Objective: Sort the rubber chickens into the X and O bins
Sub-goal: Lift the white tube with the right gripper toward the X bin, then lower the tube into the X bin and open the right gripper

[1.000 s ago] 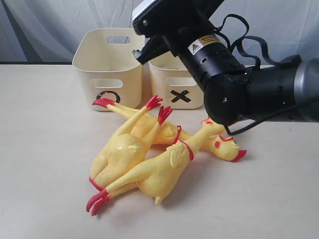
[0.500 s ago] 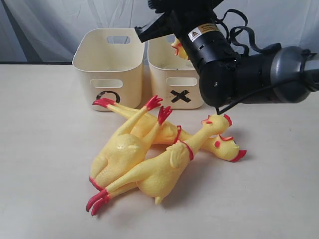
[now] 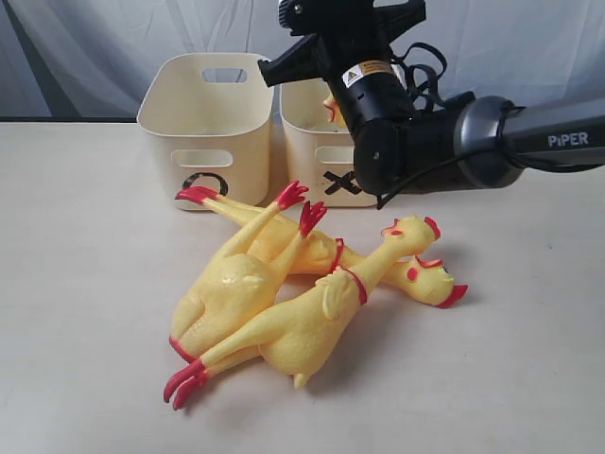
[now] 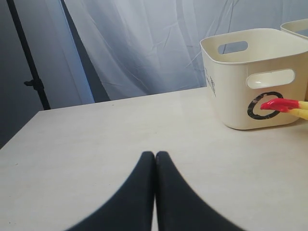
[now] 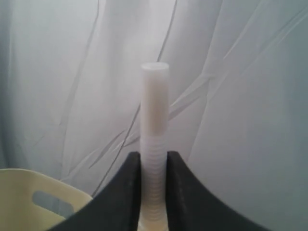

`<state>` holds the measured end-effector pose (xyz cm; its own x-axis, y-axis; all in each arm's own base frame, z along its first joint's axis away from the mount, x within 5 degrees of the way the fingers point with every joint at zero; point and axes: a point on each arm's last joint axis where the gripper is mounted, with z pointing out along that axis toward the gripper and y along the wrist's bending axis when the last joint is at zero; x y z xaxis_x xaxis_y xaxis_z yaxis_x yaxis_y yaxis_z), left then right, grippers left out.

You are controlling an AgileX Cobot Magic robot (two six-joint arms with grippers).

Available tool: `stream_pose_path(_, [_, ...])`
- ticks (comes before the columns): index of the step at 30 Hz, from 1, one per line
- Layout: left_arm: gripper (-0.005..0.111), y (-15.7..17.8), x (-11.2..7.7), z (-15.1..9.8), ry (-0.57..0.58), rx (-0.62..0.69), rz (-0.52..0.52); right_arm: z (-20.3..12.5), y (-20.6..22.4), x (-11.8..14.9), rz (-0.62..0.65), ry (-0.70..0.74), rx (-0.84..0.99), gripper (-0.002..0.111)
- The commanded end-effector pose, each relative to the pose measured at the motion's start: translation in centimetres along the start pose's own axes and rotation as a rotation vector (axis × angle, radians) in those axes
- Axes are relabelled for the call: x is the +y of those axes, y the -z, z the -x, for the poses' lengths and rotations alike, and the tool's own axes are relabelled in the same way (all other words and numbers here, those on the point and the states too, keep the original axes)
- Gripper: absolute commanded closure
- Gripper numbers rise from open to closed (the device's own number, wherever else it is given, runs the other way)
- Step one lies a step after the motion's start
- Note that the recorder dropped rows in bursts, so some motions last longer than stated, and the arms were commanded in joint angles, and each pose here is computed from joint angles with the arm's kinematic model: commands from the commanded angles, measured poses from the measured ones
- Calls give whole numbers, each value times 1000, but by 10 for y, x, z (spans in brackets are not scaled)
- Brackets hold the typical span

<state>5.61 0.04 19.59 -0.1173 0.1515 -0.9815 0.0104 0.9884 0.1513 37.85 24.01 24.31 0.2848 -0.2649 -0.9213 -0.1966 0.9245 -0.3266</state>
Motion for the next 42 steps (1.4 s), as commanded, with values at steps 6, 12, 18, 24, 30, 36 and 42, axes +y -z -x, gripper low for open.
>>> stream_pose_path(6, [107, 0, 0, 0, 13, -14, 0, -21, -3, -5, -45, -58, 116, 109])
stream_pose_path(12, [107, 0, 0, 0, 13, -14, 0, -24, -3, -3, -28, -62, 144, 105])
stream_pose_path(18, [107, 0, 0, 0, 13, -14, 0, -24, -3, -3, -28, -62, 146, 65])
stream_pose_path(24, [107, 0, 0, 0, 13, -14, 0, -24, -3, -3, -30, -62, 143, 45])
stream_pose_path(30, [107, 0, 0, 0, 13, -14, 0, -17, -3, -7, -46, -66, 117, 45])
stream_pose_path(36, [107, 0, 0, 0, 13, -14, 0, 1, -2, -16, -78, -85, 69, 45])
stream_pose_path(42, [107, 0, 0, 0, 13, -14, 0, 16, -1, -24, -93, -98, 37, 45])
